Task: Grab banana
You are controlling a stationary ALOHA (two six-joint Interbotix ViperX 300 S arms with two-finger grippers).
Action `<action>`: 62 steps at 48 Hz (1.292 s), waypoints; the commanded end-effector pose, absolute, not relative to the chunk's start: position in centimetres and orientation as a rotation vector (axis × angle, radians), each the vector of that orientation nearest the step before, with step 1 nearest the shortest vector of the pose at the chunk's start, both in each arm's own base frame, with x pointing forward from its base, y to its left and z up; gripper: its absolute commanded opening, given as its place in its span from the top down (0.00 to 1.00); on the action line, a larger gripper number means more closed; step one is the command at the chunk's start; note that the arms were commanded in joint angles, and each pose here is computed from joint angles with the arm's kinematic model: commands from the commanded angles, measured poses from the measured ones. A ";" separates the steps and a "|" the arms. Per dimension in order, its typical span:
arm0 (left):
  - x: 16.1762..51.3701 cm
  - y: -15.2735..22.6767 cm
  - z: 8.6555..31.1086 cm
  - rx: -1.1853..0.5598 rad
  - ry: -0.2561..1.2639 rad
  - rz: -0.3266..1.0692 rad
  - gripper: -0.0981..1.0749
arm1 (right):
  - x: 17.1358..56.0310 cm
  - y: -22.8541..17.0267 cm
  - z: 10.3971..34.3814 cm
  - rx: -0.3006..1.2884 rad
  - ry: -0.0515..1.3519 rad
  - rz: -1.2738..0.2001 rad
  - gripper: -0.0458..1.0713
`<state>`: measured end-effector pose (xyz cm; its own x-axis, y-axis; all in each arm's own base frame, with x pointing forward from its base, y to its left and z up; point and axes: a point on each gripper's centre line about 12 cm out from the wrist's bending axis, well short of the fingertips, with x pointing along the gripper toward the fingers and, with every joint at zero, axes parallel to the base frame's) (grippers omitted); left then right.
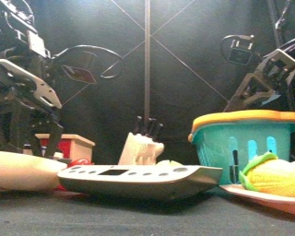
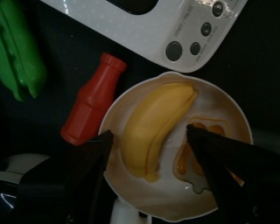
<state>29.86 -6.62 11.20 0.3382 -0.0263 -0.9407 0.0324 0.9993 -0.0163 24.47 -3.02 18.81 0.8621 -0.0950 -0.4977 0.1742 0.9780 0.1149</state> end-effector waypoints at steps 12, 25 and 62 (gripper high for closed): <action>30.3 -6.7 11.3 0.007 1.215 -0.038 0.11 | 24.9 -3.2 19.6 0.158 0.485 -0.144 0.25; 30.5 -6.6 11.5 0.002 1.212 -0.035 0.32 | 24.8 -3.2 19.5 0.158 0.487 -0.144 0.25; 30.8 -6.5 16.5 0.011 1.107 -0.040 0.38 | 25.1 -3.2 20.0 0.170 0.475 -0.146 0.25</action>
